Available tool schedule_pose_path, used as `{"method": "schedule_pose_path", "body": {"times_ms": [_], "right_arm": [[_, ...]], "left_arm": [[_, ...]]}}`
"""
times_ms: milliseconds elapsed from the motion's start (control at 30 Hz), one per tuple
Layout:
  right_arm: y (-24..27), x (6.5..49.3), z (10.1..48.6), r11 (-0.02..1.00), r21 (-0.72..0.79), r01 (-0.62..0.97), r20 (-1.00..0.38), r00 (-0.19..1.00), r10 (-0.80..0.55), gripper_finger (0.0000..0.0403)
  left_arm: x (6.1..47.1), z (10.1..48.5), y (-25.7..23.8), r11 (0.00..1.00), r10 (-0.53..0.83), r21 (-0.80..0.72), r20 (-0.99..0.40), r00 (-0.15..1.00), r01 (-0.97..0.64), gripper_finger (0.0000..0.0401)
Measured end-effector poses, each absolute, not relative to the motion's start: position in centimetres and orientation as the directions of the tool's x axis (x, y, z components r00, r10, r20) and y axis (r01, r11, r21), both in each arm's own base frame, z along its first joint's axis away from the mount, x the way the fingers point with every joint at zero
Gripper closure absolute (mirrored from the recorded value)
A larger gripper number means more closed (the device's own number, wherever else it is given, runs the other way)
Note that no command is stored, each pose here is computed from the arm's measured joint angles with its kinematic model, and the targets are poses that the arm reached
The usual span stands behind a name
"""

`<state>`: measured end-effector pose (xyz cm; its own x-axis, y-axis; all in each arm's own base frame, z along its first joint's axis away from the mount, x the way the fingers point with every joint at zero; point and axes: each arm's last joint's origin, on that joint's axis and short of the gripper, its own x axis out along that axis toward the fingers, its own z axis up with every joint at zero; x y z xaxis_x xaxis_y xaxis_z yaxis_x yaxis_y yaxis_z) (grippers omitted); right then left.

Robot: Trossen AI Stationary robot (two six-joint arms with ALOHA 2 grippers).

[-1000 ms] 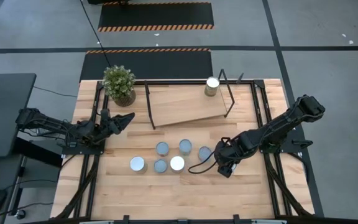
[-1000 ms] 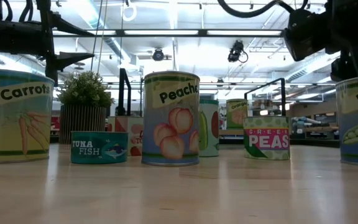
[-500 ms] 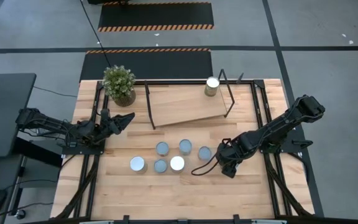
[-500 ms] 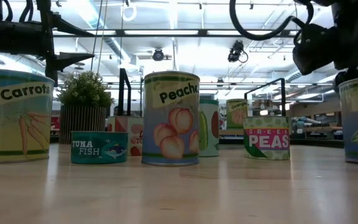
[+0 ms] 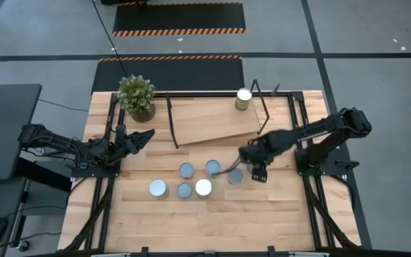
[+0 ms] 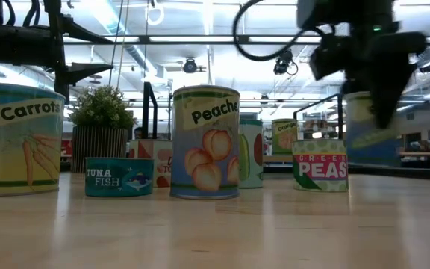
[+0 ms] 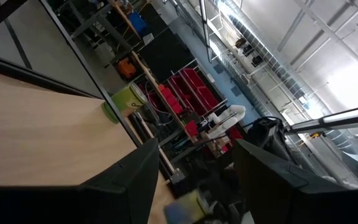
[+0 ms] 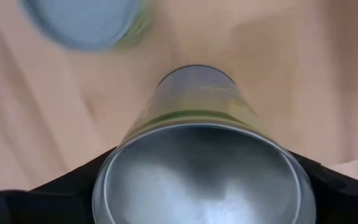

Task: Pick and place cans onto a shelf
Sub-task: Put the canned peas can on the shelf

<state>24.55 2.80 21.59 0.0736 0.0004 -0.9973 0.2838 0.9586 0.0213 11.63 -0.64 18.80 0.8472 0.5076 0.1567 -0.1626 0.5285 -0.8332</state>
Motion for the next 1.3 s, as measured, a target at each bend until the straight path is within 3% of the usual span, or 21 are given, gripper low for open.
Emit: {"method": "schedule_pose_path", "body": {"times_ms": [333, 600, 967, 1300], "right_arm": [[-3.5, 26.0, 24.2, 0.982, -0.048, 0.181, -0.981, 0.175, -0.080, 0.0073], [-8.0, 25.9, 26.6, 0.972, -0.090, 0.215, -0.964, 0.228, -0.140, 0.0073], [-12.8, 24.2, 26.7, 0.964, -0.127, 0.233, -0.958, 0.222, -0.180, 0.0073], [-13.8, 23.6, 25.8, 0.973, -0.134, 0.190, -0.958, 0.227, -0.176, 0.0073]], "left_arm": [[11.6, 18.8, -0.6, 0.529, 0.507, -0.833, 0.157, 0.847, -0.163, 0.0190], [11.6, 18.8, -0.6, 0.533, 0.508, -0.830, 0.157, 0.847, -0.166, 0.0190], [11.7, 18.4, -0.6, 0.537, 0.516, -0.818, 0.126, 0.847, -0.205, 0.0190], [11.7, 18.4, -0.6, 0.536, 0.516, -0.819, 0.124, 0.847, -0.207, 0.0190]]}}
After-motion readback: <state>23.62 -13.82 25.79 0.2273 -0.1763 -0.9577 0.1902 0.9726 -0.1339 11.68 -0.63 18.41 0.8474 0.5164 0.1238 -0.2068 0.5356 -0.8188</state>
